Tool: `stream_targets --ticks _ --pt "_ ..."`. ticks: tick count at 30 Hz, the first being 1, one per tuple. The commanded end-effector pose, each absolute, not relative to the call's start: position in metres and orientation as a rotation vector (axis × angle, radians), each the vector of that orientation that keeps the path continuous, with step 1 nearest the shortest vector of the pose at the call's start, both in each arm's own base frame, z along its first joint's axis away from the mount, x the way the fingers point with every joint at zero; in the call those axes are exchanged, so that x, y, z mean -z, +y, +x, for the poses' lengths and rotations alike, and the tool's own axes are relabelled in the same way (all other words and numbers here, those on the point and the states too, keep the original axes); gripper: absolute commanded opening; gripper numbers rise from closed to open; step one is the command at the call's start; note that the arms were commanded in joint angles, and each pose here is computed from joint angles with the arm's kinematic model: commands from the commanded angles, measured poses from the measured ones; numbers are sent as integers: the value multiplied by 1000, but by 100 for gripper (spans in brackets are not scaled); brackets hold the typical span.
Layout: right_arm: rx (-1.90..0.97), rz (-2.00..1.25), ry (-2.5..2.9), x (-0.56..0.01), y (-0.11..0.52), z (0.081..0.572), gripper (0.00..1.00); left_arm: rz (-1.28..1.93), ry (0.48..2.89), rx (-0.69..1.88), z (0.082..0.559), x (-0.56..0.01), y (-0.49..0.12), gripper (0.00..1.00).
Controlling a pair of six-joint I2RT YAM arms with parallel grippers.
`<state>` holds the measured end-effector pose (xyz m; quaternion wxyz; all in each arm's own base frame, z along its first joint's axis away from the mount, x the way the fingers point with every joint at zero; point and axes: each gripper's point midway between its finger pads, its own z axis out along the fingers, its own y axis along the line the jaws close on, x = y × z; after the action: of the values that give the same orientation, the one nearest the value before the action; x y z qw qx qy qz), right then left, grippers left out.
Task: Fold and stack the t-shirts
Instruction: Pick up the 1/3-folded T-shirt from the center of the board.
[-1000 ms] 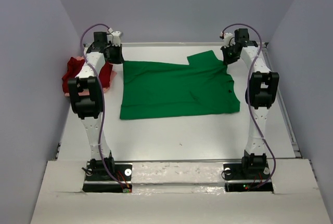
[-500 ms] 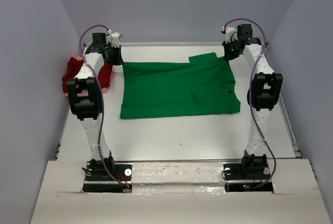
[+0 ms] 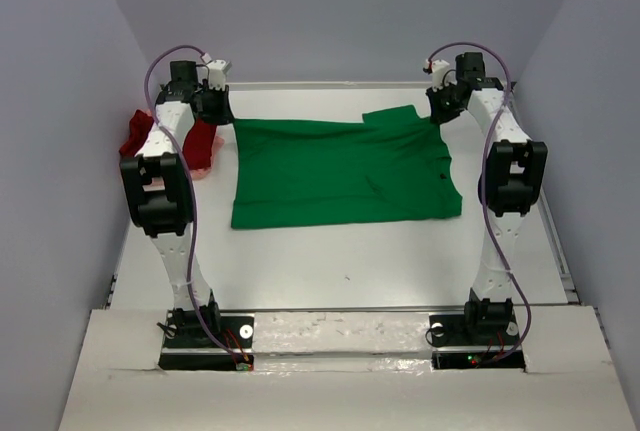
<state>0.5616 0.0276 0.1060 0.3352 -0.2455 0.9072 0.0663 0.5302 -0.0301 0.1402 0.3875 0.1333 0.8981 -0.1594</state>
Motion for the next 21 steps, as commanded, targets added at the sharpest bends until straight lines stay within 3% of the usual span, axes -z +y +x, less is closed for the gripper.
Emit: stream_targets --ticks 1,3,4,7,14,19,21 --pt "-137 -690 2264 -145 30 564 38 376 2232 411 520 -169 -30 0" --pt "-121 -683 2269 -144 27 566 65 373 2233 421 520 -169 -32 0" --pt "-117 -672 2271 -143 26 569 87 375 2234 427 520 -168 -32 0" --pt "-113 -660 2258 -146 26 576 95 371 2233 439 520 -167 -34 0" --pt "-137 -649 2188 -150 33 604 88 367 2232 443 522 -168 -34 0" --pt "-199 -618 2164 -135 41 625 53 361 2239 455 521 -166 -36 0" --pt "-216 -621 2172 -126 43 627 49 360 2241 454 521 -164 -36 0"
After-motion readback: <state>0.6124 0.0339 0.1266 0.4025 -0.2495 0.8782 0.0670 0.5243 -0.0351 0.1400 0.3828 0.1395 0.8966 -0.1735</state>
